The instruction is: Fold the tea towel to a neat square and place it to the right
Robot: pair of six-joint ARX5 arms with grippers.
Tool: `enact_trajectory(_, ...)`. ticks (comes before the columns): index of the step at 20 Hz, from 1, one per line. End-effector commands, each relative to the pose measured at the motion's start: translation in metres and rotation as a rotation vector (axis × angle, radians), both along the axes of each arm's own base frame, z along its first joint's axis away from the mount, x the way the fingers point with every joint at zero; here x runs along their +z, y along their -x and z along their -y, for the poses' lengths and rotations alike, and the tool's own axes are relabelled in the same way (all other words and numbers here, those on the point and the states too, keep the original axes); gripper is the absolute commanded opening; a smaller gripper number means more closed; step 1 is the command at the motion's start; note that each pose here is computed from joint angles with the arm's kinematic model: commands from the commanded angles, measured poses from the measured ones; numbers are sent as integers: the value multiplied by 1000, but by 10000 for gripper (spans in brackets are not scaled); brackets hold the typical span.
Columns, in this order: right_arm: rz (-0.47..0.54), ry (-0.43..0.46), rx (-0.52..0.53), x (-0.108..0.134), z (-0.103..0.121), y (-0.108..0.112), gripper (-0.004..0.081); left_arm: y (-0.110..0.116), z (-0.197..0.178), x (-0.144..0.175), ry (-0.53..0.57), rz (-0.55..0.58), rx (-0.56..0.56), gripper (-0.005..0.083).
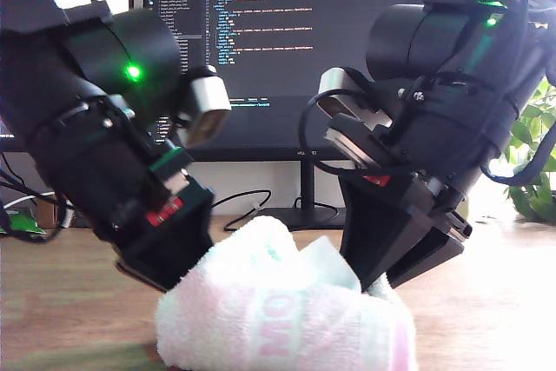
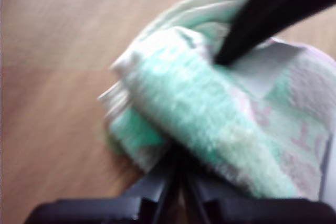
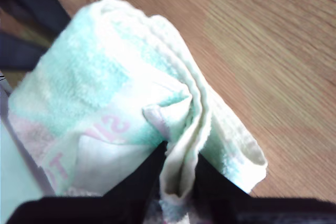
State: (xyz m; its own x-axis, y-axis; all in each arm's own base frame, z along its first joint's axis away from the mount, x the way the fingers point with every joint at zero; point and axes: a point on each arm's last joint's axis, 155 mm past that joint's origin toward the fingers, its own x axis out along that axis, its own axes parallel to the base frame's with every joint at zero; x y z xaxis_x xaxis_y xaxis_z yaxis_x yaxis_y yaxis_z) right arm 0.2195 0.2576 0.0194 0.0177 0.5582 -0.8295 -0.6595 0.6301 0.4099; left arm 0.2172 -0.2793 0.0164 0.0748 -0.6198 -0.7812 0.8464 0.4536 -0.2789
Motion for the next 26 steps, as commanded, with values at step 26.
enact_trajectory(26,-15,41,-3,-14,6,1,-13,32,14,56,317,-137,-100,-20)
